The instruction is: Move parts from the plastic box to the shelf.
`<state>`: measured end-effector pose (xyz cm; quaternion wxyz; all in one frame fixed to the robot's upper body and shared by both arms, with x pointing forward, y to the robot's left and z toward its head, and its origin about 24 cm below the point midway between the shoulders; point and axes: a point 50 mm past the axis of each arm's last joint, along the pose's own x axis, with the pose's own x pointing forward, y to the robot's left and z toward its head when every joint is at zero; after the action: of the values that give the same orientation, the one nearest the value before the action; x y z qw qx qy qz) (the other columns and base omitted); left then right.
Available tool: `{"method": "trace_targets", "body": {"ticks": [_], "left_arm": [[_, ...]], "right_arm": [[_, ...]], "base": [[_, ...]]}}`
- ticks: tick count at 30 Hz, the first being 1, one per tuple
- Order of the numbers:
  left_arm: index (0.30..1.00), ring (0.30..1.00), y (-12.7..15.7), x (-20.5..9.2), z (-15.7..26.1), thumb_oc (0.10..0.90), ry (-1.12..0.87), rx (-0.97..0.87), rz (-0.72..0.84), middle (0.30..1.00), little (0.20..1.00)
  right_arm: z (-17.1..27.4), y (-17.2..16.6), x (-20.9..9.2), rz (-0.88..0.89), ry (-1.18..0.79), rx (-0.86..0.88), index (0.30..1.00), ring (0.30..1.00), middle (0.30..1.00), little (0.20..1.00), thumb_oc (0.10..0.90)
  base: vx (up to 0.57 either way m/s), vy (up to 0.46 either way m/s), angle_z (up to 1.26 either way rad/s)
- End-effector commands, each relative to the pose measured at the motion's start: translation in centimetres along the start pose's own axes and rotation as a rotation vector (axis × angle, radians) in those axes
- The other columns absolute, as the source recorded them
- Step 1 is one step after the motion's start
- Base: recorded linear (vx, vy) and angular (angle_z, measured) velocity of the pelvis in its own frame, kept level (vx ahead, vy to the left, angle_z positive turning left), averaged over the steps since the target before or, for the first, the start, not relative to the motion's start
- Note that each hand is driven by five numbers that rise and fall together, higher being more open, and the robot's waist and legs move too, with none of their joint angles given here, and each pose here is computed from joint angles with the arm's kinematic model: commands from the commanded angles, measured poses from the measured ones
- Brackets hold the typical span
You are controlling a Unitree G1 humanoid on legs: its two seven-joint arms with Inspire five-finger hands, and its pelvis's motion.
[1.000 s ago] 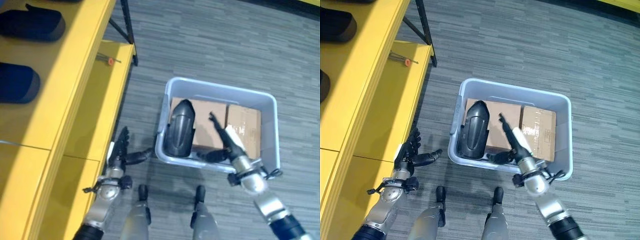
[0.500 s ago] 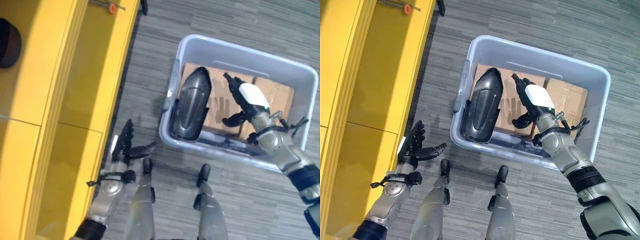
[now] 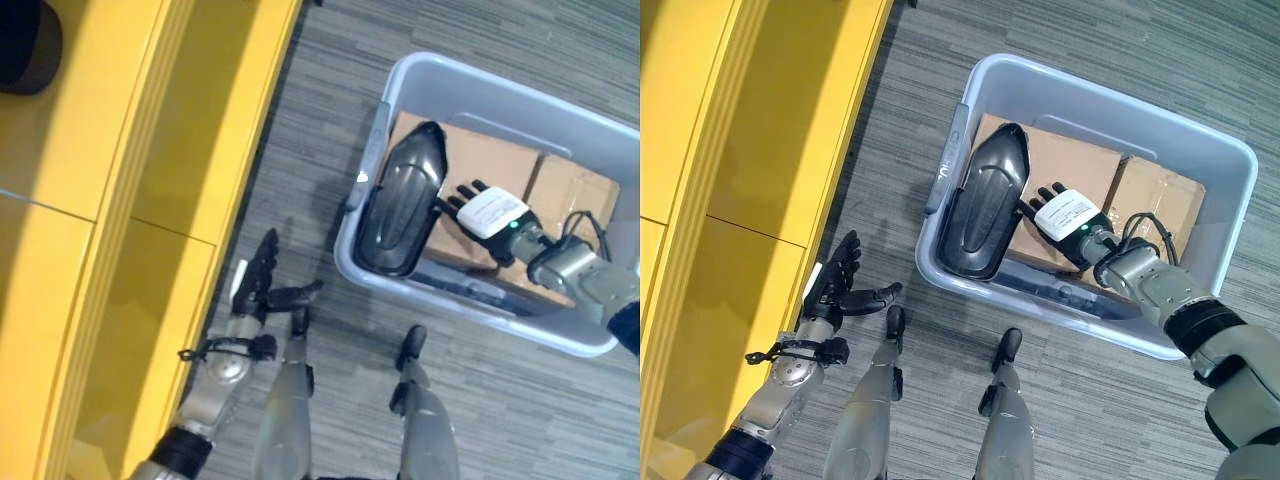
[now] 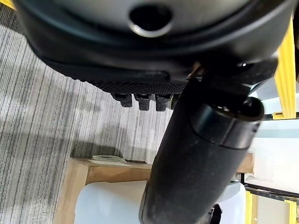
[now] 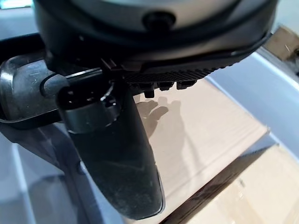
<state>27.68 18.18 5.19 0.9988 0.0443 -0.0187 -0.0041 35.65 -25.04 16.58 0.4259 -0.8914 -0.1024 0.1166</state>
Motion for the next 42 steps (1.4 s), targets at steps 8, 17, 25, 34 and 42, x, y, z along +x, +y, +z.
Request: {"method": "trace_targets", "body": {"ticks": [8,17,25,34,42], "left_arm": [[1.000,1.000,-0.5,0.3,3.9,0.900,-0.209,-0.038,-0.009,1.000,1.000],[1.000,1.000,0.0,0.2,4.1,0.900,-0.216,-0.036,0.020,1.000,1.000],[1.000,1.000,0.4,0.1,4.4,0.900,-0.229,-0.033,0.044,1.000,1.000],[1.000,1.000,0.3,0.0,4.5,0.900,-0.231,-0.033,0.044,1.000,1.000],[1.000,1.000,0.1,0.1,4.5,0.900,-0.233,-0.036,0.042,1.000,1.000]], "right_arm": [[-2.9,-6.1,-1.9,-0.291,0.072,-0.139,1.000,1.000,1.000,1.000,0.900],[-4.2,-8.3,-5.0,-0.477,0.154,-0.126,1.000,1.000,1.000,1.000,0.900],[-4.2,-10.2,-7.1,-0.625,0.189,-0.121,1.000,1.000,1.000,1.000,0.900],[-2.8,-10.6,-6.9,-0.655,0.135,-0.084,1.000,1.000,1.000,1.000,0.900],[-0.9,-10.8,-5.6,-0.649,0.043,-0.028,1.000,1.000,1.000,1.000,0.900]], "base": [[-0.01,0.012,0.03],[0.00,0.014,0.05],[0.00,0.000,0.00],[0.00,0.001,0.00],[0.00,0.000,0.00]]}}
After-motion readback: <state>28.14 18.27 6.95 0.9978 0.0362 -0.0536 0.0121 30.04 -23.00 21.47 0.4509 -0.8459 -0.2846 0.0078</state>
